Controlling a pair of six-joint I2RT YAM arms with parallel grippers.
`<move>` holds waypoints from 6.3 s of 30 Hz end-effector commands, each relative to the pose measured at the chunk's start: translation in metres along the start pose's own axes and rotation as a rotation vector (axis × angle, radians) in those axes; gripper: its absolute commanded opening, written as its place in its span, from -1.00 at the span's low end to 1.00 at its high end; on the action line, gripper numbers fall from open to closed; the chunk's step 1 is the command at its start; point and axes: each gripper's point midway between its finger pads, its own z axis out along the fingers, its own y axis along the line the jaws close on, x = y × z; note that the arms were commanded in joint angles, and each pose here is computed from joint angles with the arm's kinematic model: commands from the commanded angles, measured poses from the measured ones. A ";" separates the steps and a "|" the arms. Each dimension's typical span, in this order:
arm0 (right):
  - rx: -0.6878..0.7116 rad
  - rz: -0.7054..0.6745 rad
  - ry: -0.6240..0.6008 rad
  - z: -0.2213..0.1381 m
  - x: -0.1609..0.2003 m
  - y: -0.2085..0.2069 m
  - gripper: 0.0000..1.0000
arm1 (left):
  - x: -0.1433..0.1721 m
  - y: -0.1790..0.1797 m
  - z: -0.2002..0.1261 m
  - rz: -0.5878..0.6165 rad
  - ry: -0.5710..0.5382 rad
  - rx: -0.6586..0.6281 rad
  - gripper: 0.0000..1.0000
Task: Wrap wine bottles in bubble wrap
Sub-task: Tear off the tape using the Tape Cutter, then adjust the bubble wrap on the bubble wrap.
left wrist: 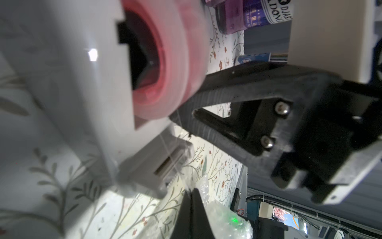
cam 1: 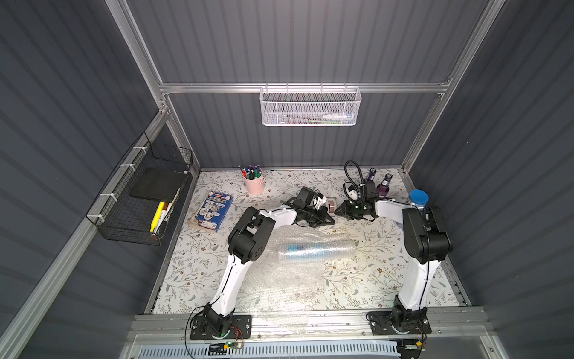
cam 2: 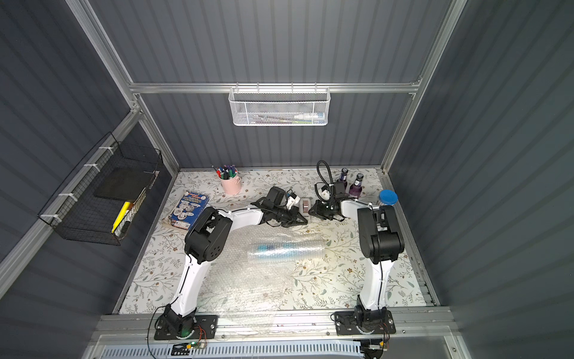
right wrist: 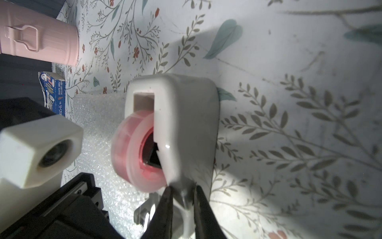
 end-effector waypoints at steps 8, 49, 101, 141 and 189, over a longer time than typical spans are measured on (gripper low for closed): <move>0.080 0.052 0.060 0.017 0.025 -0.029 -0.59 | 0.029 0.017 0.005 0.013 0.077 -0.078 -1.00; -0.086 -0.392 -0.087 -0.075 0.016 0.059 0.35 | 0.008 -0.027 -0.065 0.193 0.023 -0.204 -1.00; -0.415 -0.916 0.788 -0.001 0.154 0.120 0.98 | 0.086 -0.051 -0.266 0.296 -0.041 -0.332 -1.00; -0.413 -0.992 0.785 -0.031 0.193 0.117 0.98 | 0.084 -0.028 -0.244 0.243 0.043 -0.284 -1.00; -0.349 -1.148 0.624 -0.071 0.223 0.141 0.90 | 0.084 -0.014 -0.141 0.154 0.262 -0.066 -1.00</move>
